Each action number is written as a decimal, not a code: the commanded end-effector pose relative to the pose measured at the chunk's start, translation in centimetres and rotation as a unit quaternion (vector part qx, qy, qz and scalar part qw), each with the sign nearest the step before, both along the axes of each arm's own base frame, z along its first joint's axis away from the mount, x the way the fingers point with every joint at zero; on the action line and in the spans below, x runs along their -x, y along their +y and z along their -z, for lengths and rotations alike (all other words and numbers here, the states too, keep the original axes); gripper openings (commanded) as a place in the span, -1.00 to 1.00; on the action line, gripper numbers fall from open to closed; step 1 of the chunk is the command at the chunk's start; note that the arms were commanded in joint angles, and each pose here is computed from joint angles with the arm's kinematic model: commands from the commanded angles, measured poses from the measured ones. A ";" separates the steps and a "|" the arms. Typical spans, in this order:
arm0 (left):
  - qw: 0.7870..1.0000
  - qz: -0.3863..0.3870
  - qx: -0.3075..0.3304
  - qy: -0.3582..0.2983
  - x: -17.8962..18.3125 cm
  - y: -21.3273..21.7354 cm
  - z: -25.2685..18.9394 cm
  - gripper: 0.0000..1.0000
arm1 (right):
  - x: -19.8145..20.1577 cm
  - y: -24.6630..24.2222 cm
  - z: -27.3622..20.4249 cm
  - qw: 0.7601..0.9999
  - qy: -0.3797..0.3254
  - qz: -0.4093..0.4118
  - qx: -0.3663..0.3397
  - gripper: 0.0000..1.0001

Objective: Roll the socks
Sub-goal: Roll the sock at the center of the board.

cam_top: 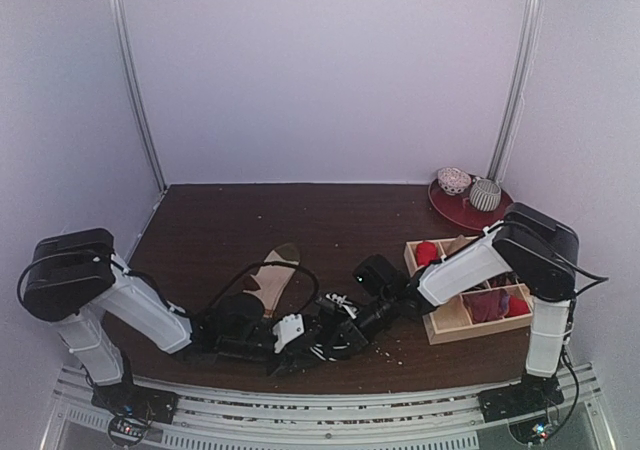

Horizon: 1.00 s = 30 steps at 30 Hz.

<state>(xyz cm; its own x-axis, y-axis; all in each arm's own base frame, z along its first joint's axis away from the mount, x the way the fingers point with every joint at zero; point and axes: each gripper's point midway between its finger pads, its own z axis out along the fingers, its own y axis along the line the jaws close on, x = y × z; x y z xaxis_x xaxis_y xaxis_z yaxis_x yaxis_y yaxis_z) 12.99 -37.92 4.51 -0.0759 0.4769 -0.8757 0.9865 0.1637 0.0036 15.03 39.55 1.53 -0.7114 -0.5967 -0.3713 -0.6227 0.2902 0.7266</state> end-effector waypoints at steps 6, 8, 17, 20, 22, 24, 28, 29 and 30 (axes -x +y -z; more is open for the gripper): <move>1.000 -0.009 -0.022 0.016 -0.4 -0.6 1.7 -0.46 | 2.7 -5.9 6.2 0.986 0.062 0.018 0.153 -0.93; 0.999 -0.016 -0.031 0.021 -0.5 -0.5 2.1 -0.58 | 2.8 -5.9 6.2 0.986 0.061 0.019 0.151 -0.93; 0.997 -0.030 -0.051 0.045 -0.6 -0.4 3.3 -1.00 | 2.1 -4.8 4.6 0.992 0.047 0.023 0.117 -0.76; 0.993 -0.063 -0.069 0.075 -1.0 0.2 4.2 -1.00 | 0.9 -3.7 2.4 0.996 0.011 0.029 0.083 -0.62; 0.986 -0.080 -0.096 0.106 -0.8 1.0 5.6 -1.00 | -0.2 -2.9 0.0 0.998 -0.029 0.039 0.047 -0.58; 0.979 -0.093 -0.113 0.142 -0.3 1.6 6.6 -1.00 | -1.4 -2.6 -2.9 0.994 -0.093 0.053 0.012 -0.53; 0.962 -0.104 -0.135 0.216 1.4 2.9 8.4 -1.00 | -2.5 -3.7 -7.2 0.965 -0.246 0.076 -0.042 -0.50; 0.958 -0.104 -0.138 0.229 1.9 3.1 8.6 -1.00 | -2.3 -4.2 -7.7 0.952 -0.294 0.072 -0.045 -0.48; 0.954 -0.104 -0.143 0.241 2.2 3.3 8.8 -1.00 | -2.3 -4.5 -8.1 0.936 -0.340 0.073 -0.045 -0.47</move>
